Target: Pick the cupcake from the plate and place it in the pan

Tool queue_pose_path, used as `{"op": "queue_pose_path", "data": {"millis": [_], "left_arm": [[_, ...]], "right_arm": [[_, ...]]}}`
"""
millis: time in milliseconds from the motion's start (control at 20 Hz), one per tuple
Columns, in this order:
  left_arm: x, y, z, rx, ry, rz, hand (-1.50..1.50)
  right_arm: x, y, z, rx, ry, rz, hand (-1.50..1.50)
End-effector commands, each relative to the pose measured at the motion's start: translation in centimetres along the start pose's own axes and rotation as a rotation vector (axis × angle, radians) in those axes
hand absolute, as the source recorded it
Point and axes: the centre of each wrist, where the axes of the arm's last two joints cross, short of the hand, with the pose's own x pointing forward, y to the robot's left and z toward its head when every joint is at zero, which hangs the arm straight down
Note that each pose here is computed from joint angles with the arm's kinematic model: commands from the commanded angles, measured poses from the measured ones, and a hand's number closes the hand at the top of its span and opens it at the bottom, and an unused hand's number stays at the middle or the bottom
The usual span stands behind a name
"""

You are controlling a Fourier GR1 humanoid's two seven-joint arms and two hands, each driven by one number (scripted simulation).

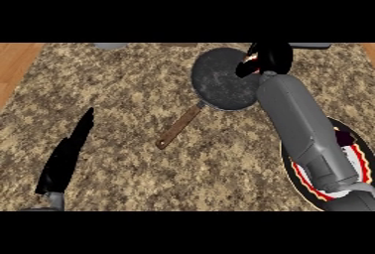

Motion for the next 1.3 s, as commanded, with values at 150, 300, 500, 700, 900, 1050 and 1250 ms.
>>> {"op": "queue_pose_path", "data": {"millis": [150, 300, 500, 700, 900, 1050, 1250], "left_arm": [[0.3, -0.2, -0.2, -0.028, 0.001, -0.013, 0.00], [0.6, -1.0, -0.1, -0.034, -0.029, -0.005, 0.00], [0.4, -0.4, -0.4, -0.028, -0.034, -0.014, 0.00], [-0.2, -0.3, 0.3, -0.039, -0.016, -0.012, 0.00], [0.9, -0.3, -1.0, -0.017, -0.026, -0.002, 0.00], [0.8, 0.1, -0.4, -0.024, -0.018, -0.012, 0.00], [-0.2, 0.0, 0.1, -0.014, 0.001, -0.005, 0.00]], "right_arm": [[-0.1, 1.7, -0.9, 0.174, -0.011, 0.117, 1.50], [-1.5, 4.0, 0.2, 0.259, 0.188, -0.218, 1.50], [-1.2, 4.8, 0.6, 0.313, 0.240, -0.344, -1.50], [-1.4, 3.9, 0.0, 0.160, 0.154, -0.477, -1.50], [-0.3, 1.6, -1.1, -0.016, 0.111, -0.598, -1.50], [-1.8, 1.8, -1.4, -0.153, 0.164, -0.657, -1.50], [-4.3, 2.0, -1.9, -0.278, 0.251, -0.716, -1.50]]}}
